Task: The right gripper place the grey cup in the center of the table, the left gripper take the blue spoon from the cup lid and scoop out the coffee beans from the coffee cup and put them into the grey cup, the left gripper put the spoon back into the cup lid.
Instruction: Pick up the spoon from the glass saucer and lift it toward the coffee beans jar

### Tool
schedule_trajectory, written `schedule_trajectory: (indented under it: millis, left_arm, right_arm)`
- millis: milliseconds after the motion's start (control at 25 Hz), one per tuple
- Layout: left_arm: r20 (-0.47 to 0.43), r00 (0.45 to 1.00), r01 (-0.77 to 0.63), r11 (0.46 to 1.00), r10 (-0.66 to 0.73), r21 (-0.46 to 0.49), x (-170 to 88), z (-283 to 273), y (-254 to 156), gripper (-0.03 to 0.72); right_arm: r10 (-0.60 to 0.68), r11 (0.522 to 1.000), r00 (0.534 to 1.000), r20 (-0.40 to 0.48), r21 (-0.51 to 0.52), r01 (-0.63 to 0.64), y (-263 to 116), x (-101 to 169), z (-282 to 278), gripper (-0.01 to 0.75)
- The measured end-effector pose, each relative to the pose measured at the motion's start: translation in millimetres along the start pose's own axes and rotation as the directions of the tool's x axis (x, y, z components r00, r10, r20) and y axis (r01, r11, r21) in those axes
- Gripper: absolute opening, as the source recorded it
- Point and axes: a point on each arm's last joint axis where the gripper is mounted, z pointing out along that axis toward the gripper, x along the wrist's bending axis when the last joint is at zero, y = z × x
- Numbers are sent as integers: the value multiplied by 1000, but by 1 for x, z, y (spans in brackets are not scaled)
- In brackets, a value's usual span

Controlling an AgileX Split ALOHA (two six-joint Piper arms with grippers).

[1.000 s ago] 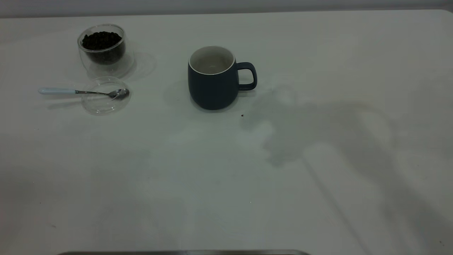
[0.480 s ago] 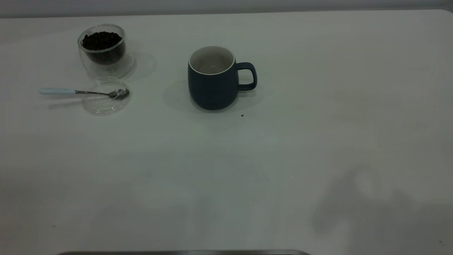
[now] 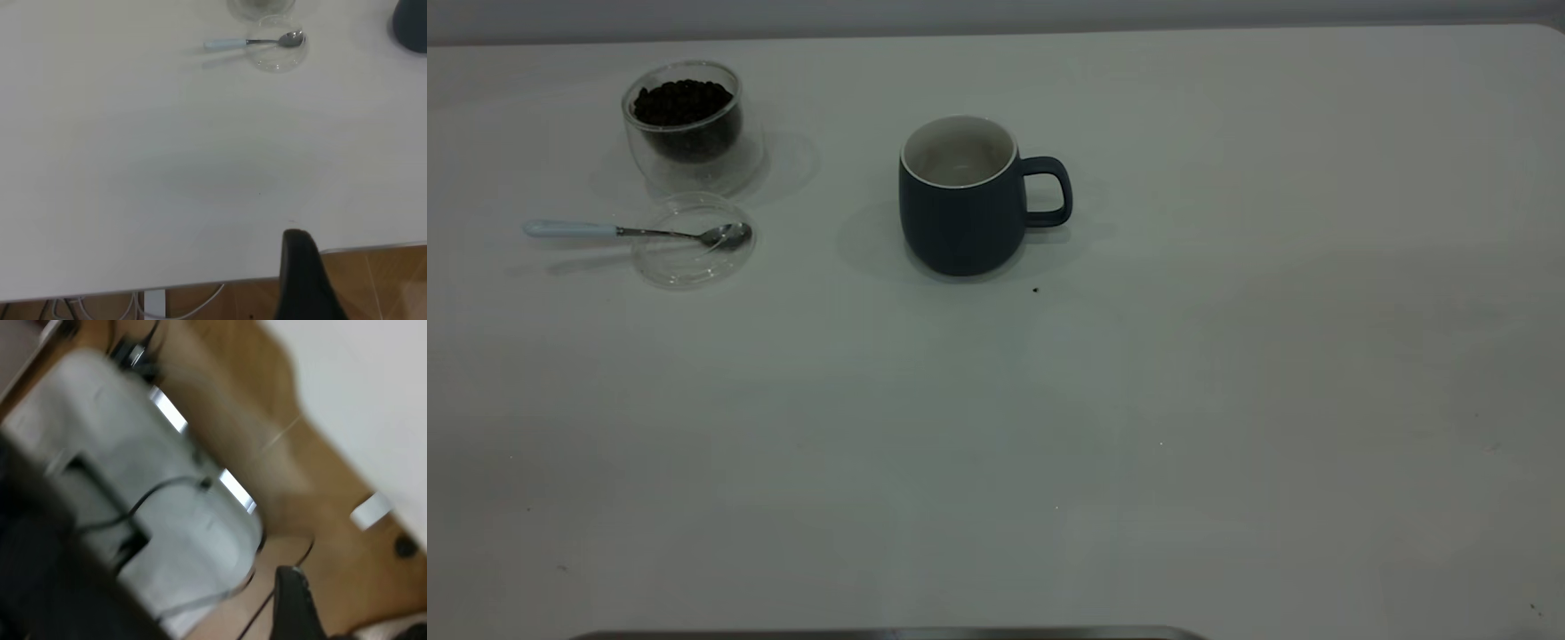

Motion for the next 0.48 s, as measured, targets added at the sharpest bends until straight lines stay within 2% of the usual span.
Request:
schedule_trajectory:
  millis: [240,320,480]
  left_arm:
    - [0,1000,0,1000,0,0,0,0,0,512]
    - [0,1000,0,1000,0,0,0,0,0,512]
    - [0,1000,0,1000,0,0,0,0,0,512]
  right_arm:
    - [170,966,967,190,-226,-126,-19,0,-24,457]
    - [221,944,950,223,-294,-150,-25,4,-30,457]
    - [247,902,934,260,-414,-123,-38,17,-39,457]
